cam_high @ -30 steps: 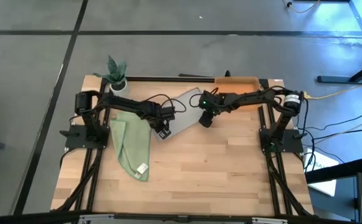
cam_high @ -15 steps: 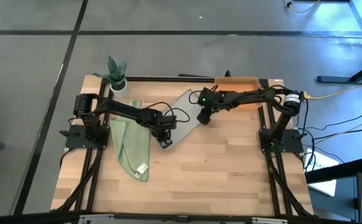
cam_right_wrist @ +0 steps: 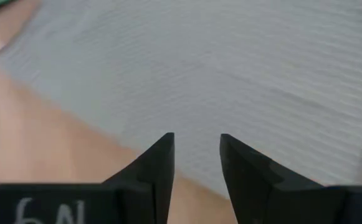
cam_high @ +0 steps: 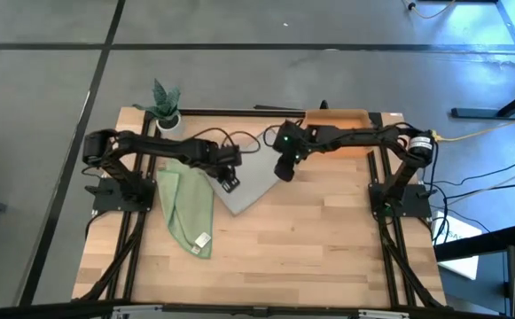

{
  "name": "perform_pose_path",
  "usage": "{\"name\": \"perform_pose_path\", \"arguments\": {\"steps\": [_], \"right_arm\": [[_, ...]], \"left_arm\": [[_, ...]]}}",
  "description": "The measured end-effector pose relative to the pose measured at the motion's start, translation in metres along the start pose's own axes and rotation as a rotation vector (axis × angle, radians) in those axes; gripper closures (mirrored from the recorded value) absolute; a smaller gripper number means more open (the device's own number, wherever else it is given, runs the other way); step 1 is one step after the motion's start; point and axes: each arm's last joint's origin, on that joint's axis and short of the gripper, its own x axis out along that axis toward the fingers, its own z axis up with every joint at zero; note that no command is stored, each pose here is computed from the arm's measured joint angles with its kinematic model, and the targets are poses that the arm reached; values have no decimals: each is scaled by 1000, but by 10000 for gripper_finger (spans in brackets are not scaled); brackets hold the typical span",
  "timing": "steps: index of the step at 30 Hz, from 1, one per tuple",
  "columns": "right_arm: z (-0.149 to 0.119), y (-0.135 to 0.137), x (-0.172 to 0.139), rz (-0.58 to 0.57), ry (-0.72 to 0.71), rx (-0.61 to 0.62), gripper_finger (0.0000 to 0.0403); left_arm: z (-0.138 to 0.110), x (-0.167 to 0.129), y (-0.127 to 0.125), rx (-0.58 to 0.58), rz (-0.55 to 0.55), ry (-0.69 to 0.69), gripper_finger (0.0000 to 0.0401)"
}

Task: Roll microfiber towels into tight, uniform cylinder then place into a basket
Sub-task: Roll the gray microfiber towel

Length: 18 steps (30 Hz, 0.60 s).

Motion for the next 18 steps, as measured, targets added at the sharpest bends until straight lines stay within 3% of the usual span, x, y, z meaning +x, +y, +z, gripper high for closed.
{"name": "perform_pose_path", "arguments": {"steps": [5,18], "right_arm": [[0,18,6,37,-15,-87,273],[-14,22,46,32,91,-87,273]], "left_arm": [[3,9,16,-44,53,44,321],[-19,33,27,-22,57,138,321]]}}
